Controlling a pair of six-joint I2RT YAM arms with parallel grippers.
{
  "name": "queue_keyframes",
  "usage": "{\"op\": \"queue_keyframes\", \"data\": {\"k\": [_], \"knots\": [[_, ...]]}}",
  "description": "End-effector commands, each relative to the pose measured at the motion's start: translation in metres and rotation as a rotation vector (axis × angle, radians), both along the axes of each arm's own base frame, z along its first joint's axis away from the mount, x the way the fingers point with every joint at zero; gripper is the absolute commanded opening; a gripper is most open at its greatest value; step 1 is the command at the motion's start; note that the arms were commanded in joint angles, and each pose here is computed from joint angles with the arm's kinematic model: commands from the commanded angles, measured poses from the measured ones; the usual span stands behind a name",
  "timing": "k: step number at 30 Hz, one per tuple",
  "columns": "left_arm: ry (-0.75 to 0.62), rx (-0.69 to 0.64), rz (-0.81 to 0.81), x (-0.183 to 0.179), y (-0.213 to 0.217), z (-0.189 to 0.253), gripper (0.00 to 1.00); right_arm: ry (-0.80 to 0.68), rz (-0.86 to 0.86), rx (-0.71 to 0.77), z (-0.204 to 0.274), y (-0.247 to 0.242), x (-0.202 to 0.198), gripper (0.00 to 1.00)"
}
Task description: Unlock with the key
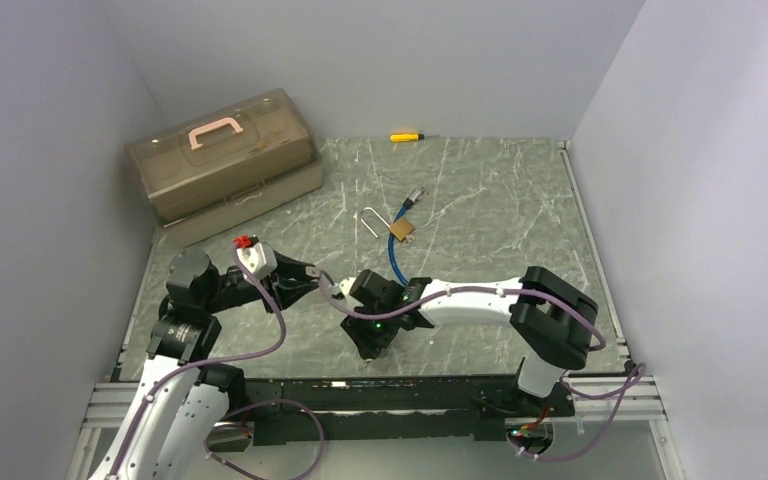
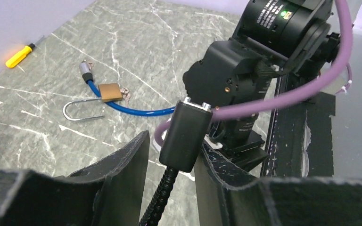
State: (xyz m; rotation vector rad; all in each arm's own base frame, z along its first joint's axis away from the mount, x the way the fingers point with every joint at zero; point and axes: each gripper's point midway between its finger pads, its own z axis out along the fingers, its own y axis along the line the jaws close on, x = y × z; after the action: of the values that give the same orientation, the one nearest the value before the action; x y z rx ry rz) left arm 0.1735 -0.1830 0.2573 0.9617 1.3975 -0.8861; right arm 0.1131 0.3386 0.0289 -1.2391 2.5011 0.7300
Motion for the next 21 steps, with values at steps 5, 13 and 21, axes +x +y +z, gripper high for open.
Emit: {"op": "queue_keyframes", "data": {"k": [5, 13, 21], "knots": [[-0.036, 0.063, -0.026, 0.008, 0.000, 0.013, 0.00, -0.181, -0.116, -0.203, -0.011, -0.013, 0.007, 0.53], [-0.023, 0.075, -0.040, 0.005, 0.000, 0.013, 0.00, -0.288, -0.173, -0.321, -0.024, -0.032, 0.003, 0.44], [-0.002, 0.096, -0.026, 0.010, 0.001, 0.007, 0.00, -0.332, -0.235, -0.266, -0.027, -0.041, 0.007, 0.13]]}}
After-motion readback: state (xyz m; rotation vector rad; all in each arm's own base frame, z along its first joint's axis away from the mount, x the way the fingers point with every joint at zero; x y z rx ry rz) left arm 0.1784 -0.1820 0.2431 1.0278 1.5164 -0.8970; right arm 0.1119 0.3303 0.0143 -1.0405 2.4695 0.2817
